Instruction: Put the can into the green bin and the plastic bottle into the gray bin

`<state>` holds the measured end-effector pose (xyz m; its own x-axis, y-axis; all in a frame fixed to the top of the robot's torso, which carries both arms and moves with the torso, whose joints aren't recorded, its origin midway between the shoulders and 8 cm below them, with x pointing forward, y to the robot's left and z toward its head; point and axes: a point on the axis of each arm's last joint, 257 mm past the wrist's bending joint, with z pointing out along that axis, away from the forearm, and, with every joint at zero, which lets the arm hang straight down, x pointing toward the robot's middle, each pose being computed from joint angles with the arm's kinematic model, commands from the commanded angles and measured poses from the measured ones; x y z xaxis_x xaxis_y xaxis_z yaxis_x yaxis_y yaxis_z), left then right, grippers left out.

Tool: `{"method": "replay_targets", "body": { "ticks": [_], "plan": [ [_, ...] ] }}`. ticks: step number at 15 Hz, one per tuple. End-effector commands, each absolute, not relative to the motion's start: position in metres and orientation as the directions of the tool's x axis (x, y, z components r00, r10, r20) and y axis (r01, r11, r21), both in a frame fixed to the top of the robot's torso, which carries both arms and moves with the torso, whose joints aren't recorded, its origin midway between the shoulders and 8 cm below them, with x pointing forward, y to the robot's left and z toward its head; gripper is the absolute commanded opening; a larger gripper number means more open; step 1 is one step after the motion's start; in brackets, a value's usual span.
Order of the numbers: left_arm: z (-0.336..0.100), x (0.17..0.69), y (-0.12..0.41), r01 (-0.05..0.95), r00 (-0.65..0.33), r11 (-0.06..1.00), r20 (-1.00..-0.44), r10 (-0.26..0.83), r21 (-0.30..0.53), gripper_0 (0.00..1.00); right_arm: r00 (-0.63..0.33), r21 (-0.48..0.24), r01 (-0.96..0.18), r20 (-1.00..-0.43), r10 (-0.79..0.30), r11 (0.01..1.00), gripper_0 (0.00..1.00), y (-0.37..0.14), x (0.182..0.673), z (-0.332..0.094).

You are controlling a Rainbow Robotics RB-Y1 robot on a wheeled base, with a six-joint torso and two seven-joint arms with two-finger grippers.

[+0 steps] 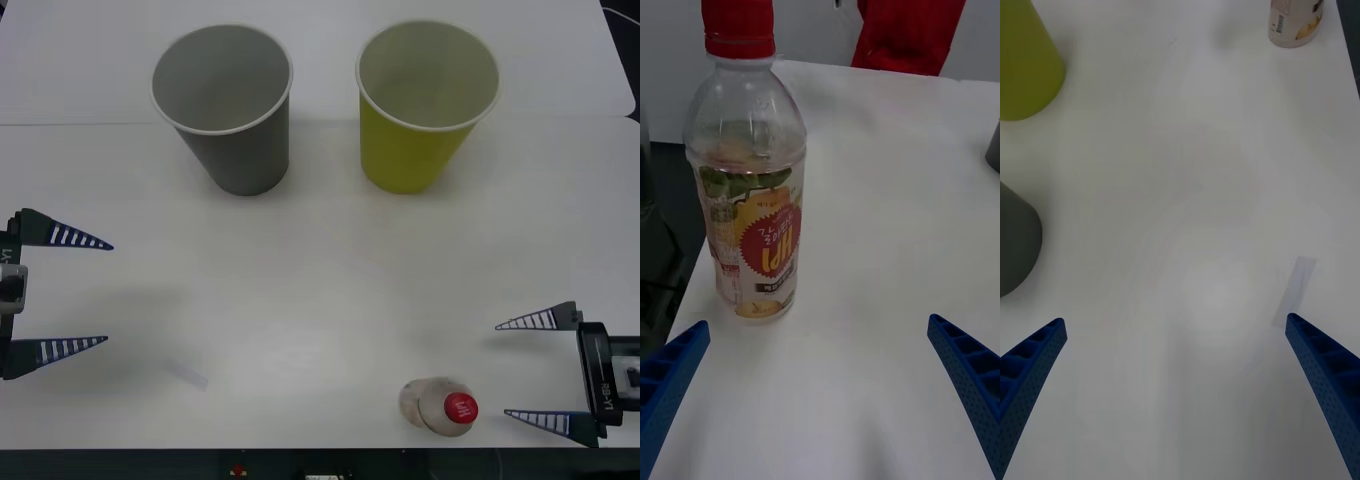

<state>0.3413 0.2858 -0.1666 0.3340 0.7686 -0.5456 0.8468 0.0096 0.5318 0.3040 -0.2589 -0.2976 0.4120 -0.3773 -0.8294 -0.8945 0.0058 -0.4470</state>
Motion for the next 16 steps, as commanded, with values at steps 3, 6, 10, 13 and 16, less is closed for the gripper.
{"method": "replay_targets", "body": {
  "ticks": [3,6,10,13,16],
  "plan": [
    [-0.167,0.341,0.286,0.847,0.334,0.010,-0.546,0.769,0.532,1.00,0.385,-0.413,-0.910,-0.871,-0.306,0.028,1.00,-0.228,0.297,-0.313],
    [-0.167,0.341,0.286,0.847,0.334,0.010,-0.546,0.769,0.532,1.00,0.350,-0.376,-0.926,-0.893,-0.282,0.040,1.00,-0.214,0.293,-0.324],
    [-0.167,0.341,0.286,0.847,0.334,0.010,-0.546,0.769,0.532,1.00,0.313,-0.336,-0.940,-0.917,-0.248,0.055,1.00,-0.192,0.291,-0.340],
    [-0.167,0.341,0.286,0.847,0.334,0.010,-0.546,0.769,0.532,1.00,0.307,-0.328,-0.942,-0.927,-0.214,0.066,1.00,-0.170,0.292,-0.344],
    [-0.167,0.341,0.286,0.847,0.334,0.010,-0.546,0.769,0.532,1.00,0.304,-0.321,-0.945,-0.933,-0.191,0.065,1.00,-0.157,0.289,-0.345]
  ]
}}
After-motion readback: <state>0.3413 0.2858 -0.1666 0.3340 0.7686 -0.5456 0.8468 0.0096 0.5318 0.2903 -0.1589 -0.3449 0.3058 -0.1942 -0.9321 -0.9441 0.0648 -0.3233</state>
